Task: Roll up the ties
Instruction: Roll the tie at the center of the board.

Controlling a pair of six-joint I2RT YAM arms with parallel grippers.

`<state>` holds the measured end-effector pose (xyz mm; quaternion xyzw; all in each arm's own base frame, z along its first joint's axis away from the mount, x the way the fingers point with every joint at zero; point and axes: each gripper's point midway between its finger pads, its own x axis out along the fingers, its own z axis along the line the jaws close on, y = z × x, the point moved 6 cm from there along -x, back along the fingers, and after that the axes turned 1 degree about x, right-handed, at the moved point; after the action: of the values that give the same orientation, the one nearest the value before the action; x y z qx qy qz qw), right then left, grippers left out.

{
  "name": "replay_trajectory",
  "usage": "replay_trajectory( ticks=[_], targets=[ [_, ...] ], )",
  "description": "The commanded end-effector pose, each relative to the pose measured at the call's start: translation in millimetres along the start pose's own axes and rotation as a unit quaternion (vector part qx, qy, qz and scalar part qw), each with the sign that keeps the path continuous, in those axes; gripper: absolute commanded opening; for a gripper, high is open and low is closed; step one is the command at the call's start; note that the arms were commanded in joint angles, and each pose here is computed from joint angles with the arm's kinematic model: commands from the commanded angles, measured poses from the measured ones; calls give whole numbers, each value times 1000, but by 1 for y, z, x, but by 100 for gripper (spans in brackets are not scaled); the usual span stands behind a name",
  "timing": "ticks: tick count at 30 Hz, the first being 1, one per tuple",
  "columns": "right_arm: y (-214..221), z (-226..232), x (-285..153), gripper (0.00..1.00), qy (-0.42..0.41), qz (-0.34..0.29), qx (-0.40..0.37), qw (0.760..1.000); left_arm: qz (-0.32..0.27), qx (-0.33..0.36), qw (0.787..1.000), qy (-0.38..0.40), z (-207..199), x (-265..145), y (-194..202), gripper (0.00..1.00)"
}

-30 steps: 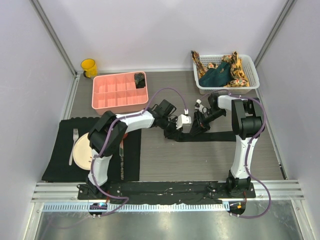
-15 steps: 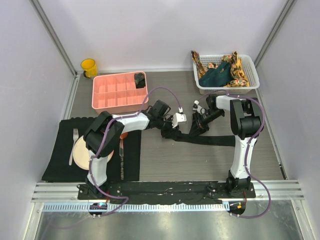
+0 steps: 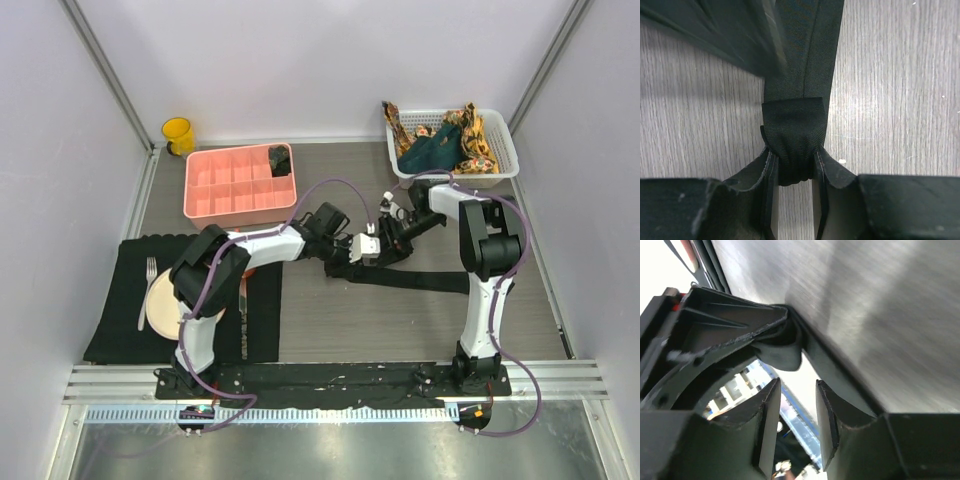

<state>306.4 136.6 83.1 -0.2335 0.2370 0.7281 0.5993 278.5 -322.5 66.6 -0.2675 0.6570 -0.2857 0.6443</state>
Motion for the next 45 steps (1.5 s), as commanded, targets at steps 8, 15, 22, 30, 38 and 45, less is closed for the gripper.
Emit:
replay_trajectory(
  ticks=[8, 15, 22, 30, 38, 45],
  targets=[
    [2, 31, 30, 40, -30, -11, 3, 1000, 121, -17, 993, 6, -14, 4, 36, 10],
    [-1, 34, 26, 38, -7, -23, 8, 1000, 131, -12, 991, 12, -17, 3, 39, 10],
    [-3, 42, 3, 39, -6, -47, -6, 999, 126, -11, 992, 19, -18, 3, 39, 10],
    [1, 40, 26, 39, -27, -31, 8, 999, 125, -13, 992, 22, -17, 5, 37, 11],
    [-8, 17, 48, 32, -5, -31, 19, 999, 125, -19, 992, 29, -22, 6, 41, 15],
    [1, -7, 54, 1, 29, -13, 34, 999, 114, -17, 993, 31, -21, 7, 37, 24]
  ],
)
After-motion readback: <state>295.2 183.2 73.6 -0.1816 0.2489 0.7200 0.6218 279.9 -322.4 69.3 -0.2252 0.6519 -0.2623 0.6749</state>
